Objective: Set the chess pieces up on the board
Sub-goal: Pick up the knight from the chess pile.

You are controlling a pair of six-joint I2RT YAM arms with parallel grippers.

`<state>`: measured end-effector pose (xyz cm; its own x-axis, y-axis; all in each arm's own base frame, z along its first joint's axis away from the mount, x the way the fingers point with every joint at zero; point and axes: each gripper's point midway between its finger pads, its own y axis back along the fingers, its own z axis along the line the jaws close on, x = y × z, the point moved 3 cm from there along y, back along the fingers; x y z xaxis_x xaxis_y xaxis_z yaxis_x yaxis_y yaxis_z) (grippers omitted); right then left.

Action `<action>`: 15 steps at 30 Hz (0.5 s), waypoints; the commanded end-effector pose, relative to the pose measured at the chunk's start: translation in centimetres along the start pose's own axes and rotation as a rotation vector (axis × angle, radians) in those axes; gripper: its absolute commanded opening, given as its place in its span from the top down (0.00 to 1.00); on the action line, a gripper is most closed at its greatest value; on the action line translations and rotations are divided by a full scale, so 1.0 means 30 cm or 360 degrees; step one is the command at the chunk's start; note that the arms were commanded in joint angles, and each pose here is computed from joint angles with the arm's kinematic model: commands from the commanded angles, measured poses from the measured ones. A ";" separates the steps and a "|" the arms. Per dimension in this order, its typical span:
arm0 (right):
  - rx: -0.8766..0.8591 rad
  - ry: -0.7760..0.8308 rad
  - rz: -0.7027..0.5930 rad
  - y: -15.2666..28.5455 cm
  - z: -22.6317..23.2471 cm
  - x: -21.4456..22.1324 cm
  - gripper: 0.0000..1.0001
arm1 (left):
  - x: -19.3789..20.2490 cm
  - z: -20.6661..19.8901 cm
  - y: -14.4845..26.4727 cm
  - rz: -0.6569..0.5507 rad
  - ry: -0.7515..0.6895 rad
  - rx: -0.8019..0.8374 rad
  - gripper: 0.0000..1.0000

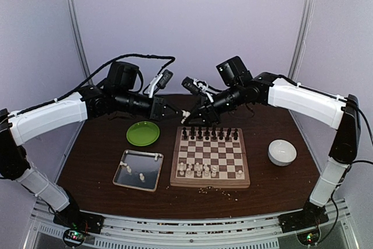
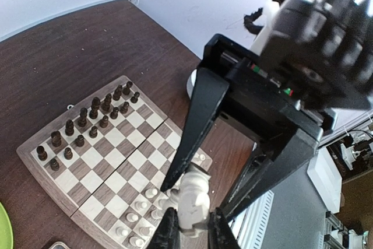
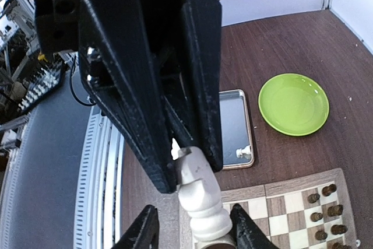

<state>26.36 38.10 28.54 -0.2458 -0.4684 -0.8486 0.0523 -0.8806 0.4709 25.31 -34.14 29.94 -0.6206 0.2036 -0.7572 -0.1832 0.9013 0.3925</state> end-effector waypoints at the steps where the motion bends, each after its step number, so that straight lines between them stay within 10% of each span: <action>1: 0.0015 -0.0014 0.0006 -0.005 -0.015 0.012 0.65 | -0.046 -0.036 0.022 -0.0068 -0.0082 0.0018 1.00; 15: 0.0035 -0.0064 0.0045 0.011 -0.039 0.051 0.87 | -0.051 -0.020 0.045 -0.0108 -0.0114 -0.0076 1.00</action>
<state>27.00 37.55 28.12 -0.2652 -0.4708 -0.8414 0.0371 -0.8770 0.4790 25.37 -34.00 29.80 -0.6127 0.2083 -0.7623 -0.2006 0.8921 0.4050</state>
